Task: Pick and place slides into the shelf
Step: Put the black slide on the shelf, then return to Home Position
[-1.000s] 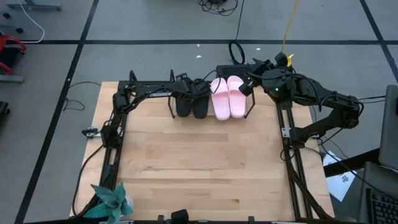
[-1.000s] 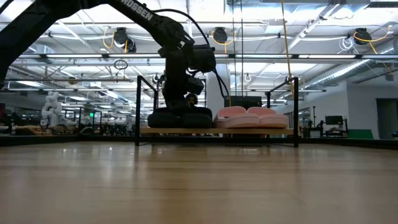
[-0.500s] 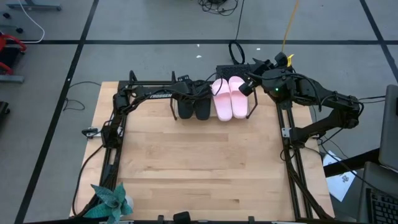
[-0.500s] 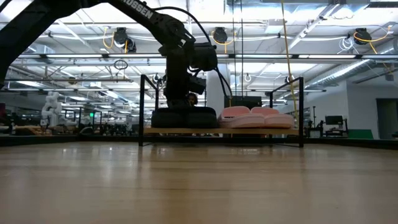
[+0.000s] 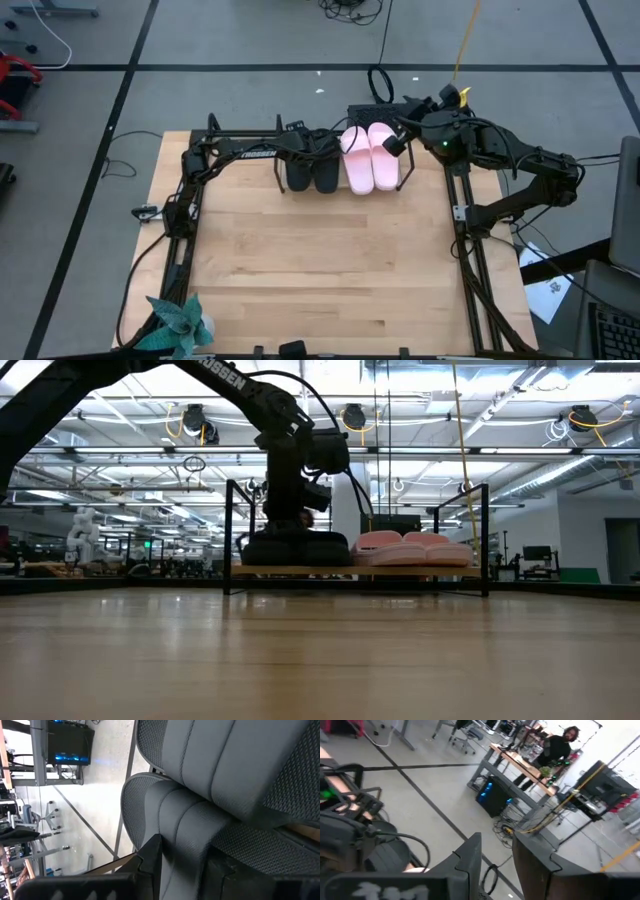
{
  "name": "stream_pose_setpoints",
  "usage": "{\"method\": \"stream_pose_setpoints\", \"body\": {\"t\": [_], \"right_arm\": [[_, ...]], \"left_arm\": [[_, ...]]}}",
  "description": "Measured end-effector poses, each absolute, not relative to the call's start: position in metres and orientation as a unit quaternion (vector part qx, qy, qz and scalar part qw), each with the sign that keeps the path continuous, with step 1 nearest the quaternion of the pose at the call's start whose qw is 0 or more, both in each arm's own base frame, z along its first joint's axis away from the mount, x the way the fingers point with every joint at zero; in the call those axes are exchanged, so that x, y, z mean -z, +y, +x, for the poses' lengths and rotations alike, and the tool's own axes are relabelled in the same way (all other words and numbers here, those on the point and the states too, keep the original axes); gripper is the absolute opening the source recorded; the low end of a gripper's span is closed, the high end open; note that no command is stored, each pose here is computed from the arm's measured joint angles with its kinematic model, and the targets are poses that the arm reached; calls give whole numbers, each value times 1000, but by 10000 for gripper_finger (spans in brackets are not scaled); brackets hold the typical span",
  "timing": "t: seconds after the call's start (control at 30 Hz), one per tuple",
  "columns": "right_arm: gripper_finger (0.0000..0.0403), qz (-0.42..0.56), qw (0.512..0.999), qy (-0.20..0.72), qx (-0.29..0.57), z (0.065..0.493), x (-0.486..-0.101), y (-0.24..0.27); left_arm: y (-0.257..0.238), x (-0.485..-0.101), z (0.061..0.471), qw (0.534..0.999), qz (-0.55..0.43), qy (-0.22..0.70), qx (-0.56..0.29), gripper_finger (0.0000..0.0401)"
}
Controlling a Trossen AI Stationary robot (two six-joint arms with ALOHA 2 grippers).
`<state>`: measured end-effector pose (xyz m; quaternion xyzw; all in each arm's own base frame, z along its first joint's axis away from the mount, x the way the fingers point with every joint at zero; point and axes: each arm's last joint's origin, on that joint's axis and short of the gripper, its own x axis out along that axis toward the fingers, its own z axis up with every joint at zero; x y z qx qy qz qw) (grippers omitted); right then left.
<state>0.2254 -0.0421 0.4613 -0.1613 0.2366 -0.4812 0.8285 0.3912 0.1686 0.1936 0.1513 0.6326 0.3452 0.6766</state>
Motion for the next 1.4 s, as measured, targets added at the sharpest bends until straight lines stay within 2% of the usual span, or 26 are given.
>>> {"method": "stream_pose_setpoints", "body": {"t": [0.57,0.67,0.9,1.0,1.13,1.4], "right_arm": [[98,-158,830,236,480,225,-461,-42],[98,-158,830,236,480,225,-461,-42],[98,-158,830,236,480,225,-461,-42],[98,-158,830,235,480,225,-461,-42],[98,-157,830,234,481,225,-461,-42],[98,-153,831,232,482,225,-461,-42]], "left_arm": [[168,-193,391,674,151,636,-344,92],[168,-193,391,675,151,636,-344,116],[161,-194,393,667,178,640,-337,208],[158,-194,395,667,185,640,-334,232],[154,-197,395,668,190,637,-334,247],[144,-213,392,679,185,624,-338,251]]}}
